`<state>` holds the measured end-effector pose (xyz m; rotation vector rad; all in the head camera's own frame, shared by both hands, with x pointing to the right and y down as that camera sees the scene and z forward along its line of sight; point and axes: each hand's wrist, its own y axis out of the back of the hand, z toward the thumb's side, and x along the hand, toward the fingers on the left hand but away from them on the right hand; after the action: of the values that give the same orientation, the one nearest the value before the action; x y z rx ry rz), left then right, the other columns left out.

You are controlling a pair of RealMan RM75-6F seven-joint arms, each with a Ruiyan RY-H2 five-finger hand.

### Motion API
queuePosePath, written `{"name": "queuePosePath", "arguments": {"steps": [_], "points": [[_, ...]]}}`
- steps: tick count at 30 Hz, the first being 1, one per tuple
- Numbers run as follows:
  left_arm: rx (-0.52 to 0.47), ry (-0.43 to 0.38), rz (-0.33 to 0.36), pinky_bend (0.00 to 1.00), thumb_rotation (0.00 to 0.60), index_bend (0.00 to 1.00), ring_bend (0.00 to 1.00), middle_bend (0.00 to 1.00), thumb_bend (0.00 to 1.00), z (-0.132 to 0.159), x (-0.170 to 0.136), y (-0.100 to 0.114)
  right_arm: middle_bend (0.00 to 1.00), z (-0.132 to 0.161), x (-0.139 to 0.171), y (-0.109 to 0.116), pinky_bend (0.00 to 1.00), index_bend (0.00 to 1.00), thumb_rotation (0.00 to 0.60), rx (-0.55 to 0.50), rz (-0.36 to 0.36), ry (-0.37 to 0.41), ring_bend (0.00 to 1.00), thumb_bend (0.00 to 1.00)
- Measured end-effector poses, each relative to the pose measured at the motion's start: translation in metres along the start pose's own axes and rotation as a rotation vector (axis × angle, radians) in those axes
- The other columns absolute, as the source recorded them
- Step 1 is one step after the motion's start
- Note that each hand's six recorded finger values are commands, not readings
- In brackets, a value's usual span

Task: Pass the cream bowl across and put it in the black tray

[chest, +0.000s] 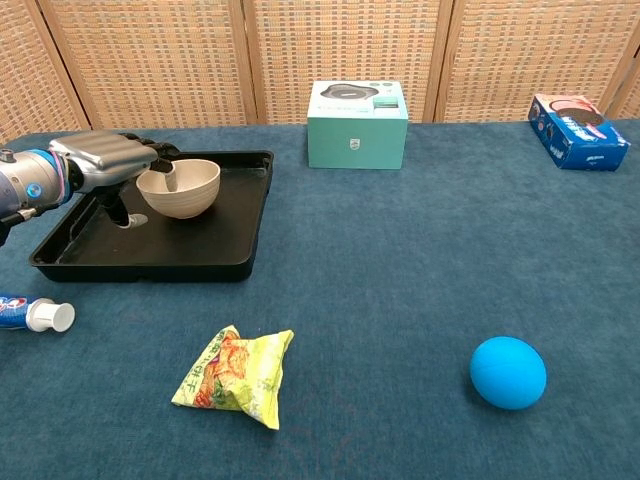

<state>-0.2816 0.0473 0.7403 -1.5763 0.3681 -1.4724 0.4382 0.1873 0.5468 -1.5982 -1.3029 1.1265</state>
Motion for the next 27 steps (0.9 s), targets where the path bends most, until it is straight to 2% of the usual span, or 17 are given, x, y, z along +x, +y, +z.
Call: {"name": "queuePosePath", "arguments": {"steps": [5, 8, 14, 17, 18, 20, 23, 27], "points": [[-0.015, 0.007, 0.019, 0.00, 0.600, 0.10, 0.00, 0.00, 0.35, -0.005, -0.007, 0.007, 0.00, 0.002, 0.001, 0.000, 0.00, 0.00, 0.600, -0.003, -0.001, 0.007, 0.00, 0.20], [-0.054, 0.012, 0.054, 0.00, 0.600, 0.05, 0.00, 0.00, 0.35, -0.010, -0.016, 0.016, 0.00, 0.004, 0.002, 0.000, 0.00, 0.00, 0.600, 0.001, 0.002, 0.014, 0.00, 0.20], [-0.166, 0.040, 0.187, 0.00, 0.600, 0.01, 0.00, 0.00, 0.32, -0.027, -0.055, 0.043, 0.00, 0.006, 0.003, -0.002, 0.00, 0.00, 0.600, 0.008, 0.013, 0.017, 0.00, 0.20], [-0.209, 0.060, 0.257, 0.00, 0.600, 0.00, 0.00, 0.00, 0.17, -0.038, -0.078, 0.051, 0.00, 0.006, 0.003, -0.003, 0.00, 0.00, 0.600, 0.016, 0.017, 0.018, 0.00, 0.20], [-0.216, 0.068, 0.277, 0.00, 0.600, 0.00, 0.00, 0.00, 0.08, -0.042, -0.085, 0.052, 0.00, 0.006, 0.003, -0.003, 0.00, 0.00, 0.600, 0.021, 0.019, 0.018, 0.00, 0.20], [-0.234, 0.092, 0.322, 0.00, 0.600, 0.00, 0.00, 0.00, 0.01, -0.050, -0.102, 0.053, 0.00, 0.006, 0.003, -0.005, 0.00, 0.00, 0.600, 0.037, 0.023, 0.018, 0.00, 0.20], [-0.286, 0.127, 0.367, 0.00, 0.600, 0.00, 0.00, 0.00, 0.00, -0.059, -0.132, 0.045, 0.00, 0.004, 0.003, -0.006, 0.00, 0.00, 0.600, 0.082, 0.029, 0.013, 0.00, 0.20], [-0.337, 0.161, 0.390, 0.00, 0.600, 0.00, 0.00, 0.00, 0.00, -0.066, -0.174, 0.026, 0.00, 0.002, 0.004, -0.011, 0.00, 0.00, 0.600, 0.147, 0.057, -0.003, 0.00, 0.20]]}}
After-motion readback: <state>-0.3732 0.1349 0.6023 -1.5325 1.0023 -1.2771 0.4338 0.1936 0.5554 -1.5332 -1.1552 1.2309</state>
